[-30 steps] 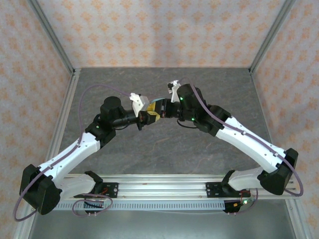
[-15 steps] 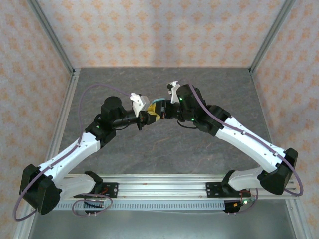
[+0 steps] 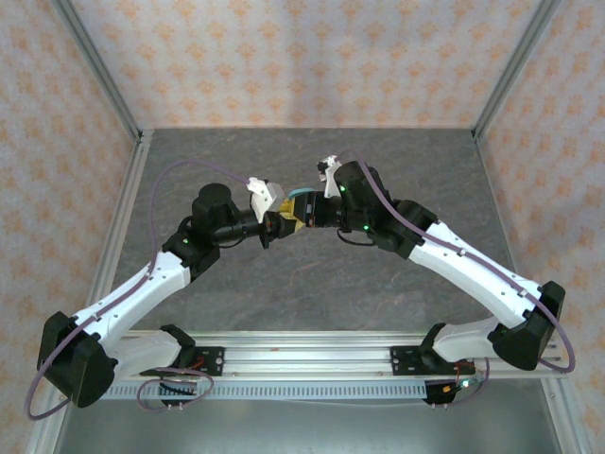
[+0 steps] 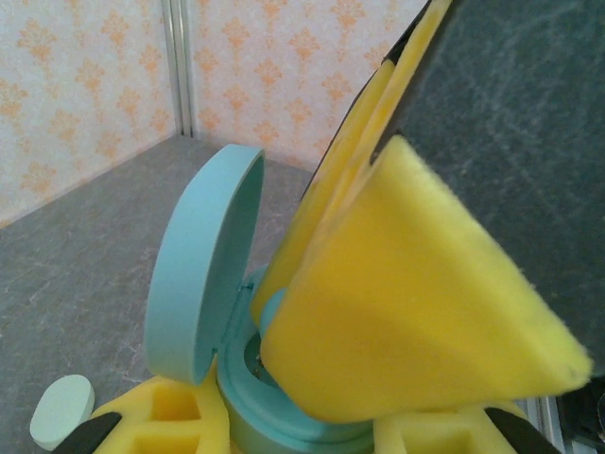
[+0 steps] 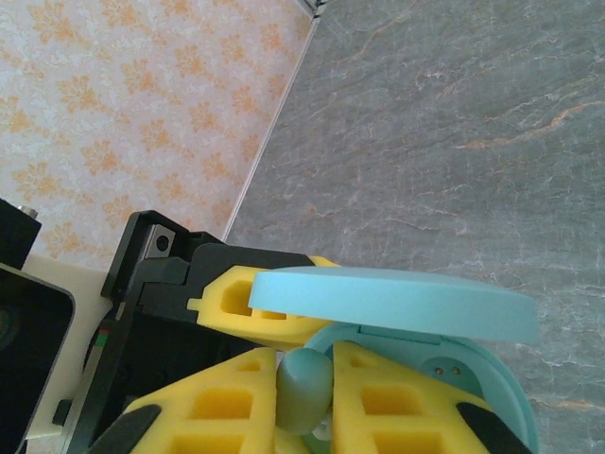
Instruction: Insert wireless bluetooth earbuds into charging case
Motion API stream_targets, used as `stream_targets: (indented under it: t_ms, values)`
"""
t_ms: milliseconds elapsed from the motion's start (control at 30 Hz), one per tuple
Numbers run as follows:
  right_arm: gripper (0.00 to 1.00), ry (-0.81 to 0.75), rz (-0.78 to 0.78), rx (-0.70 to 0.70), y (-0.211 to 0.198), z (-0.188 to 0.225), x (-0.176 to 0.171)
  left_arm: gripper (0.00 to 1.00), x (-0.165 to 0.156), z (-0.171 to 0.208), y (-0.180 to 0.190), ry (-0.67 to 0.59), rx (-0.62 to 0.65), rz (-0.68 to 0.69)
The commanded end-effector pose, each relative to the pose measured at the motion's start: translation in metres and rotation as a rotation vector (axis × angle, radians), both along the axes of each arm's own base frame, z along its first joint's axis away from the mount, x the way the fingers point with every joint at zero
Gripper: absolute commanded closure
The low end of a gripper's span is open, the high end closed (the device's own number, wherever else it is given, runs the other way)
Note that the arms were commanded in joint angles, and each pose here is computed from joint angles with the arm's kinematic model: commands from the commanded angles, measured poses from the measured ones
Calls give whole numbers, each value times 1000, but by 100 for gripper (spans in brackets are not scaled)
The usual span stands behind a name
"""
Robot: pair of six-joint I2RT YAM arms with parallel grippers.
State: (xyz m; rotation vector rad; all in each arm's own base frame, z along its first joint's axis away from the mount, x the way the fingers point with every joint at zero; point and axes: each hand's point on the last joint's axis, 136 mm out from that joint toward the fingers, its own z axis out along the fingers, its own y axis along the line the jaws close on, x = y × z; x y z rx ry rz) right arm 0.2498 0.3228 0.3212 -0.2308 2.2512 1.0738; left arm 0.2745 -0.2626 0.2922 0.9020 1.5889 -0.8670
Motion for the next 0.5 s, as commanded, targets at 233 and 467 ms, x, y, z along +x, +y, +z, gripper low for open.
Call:
stream_targets:
  t_ms: [233, 467]
  values:
    - [72, 39, -8, -45, -6, -7, -6, 92, 1, 25, -1, -78, -29, 8]
    - [71, 37, -11, -47, -7, -5, -6, 92, 1, 25, 0, -79, -28, 10]
